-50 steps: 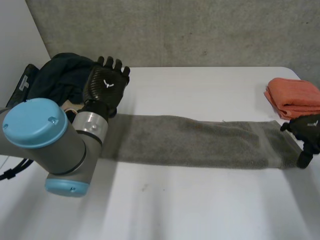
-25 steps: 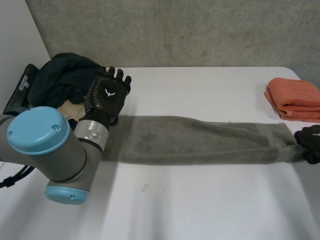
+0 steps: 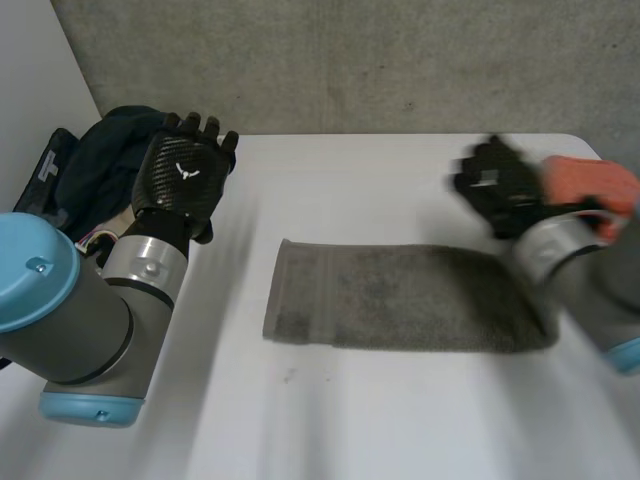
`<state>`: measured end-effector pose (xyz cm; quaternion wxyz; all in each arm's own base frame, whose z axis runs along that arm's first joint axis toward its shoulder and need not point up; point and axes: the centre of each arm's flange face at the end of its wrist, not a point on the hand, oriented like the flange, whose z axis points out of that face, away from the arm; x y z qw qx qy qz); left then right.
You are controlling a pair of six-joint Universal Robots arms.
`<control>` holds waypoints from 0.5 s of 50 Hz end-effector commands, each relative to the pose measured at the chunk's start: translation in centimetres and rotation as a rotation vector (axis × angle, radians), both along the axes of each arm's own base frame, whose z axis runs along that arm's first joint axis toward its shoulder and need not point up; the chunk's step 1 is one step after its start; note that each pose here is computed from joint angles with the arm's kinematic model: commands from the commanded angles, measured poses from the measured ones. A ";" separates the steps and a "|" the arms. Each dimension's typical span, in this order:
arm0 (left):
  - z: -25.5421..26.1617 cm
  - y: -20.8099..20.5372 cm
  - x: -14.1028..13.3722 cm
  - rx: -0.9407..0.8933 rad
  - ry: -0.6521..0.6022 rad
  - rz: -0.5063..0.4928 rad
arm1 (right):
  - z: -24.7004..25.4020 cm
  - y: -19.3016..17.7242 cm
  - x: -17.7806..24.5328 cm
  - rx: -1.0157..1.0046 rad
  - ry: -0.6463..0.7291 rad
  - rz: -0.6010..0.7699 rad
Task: Fold the laundry.
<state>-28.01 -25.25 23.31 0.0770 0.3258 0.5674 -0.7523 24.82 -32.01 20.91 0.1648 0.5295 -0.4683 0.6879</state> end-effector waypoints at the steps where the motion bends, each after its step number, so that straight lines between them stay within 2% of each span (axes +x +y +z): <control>1: 0.0 0.4 0.2 0.013 0.021 -0.004 | -5.7 11.0 13.0 0.062 0.053 0.512; 5: -0.2 0.4 0.1 0.017 0.019 -0.005 | -9.4 13.6 15.0 0.148 0.115 0.586; 9: -0.3 0.2 -0.1 0.014 0.018 -0.010 | -9.5 13.0 14.8 0.176 0.118 0.525; 13: 0.2 0.2 -0.3 -0.001 0.025 -0.016 | -6.8 11.6 13.9 0.196 0.016 0.354; 14: 0.3 0.2 -0.4 -0.005 0.027 -0.019 | -5.4 10.6 12.8 0.239 -0.065 0.266; 17: 0.7 0.2 -0.6 -0.016 0.033 -0.025 | -3.9 9.4 10.6 0.343 -0.210 0.161; 18: 0.8 0.3 -0.7 -0.018 0.036 -0.028 | -3.1 9.0 9.2 0.411 -0.297 0.119; 21: 0.9 0.6 -1.2 -0.024 0.038 -0.045 | -3.1 9.0 6.5 0.571 -0.396 0.029; 25: 0.6 1.1 -1.8 -0.018 0.036 -0.064 | -5.4 7.9 2.7 0.667 -0.341 -0.128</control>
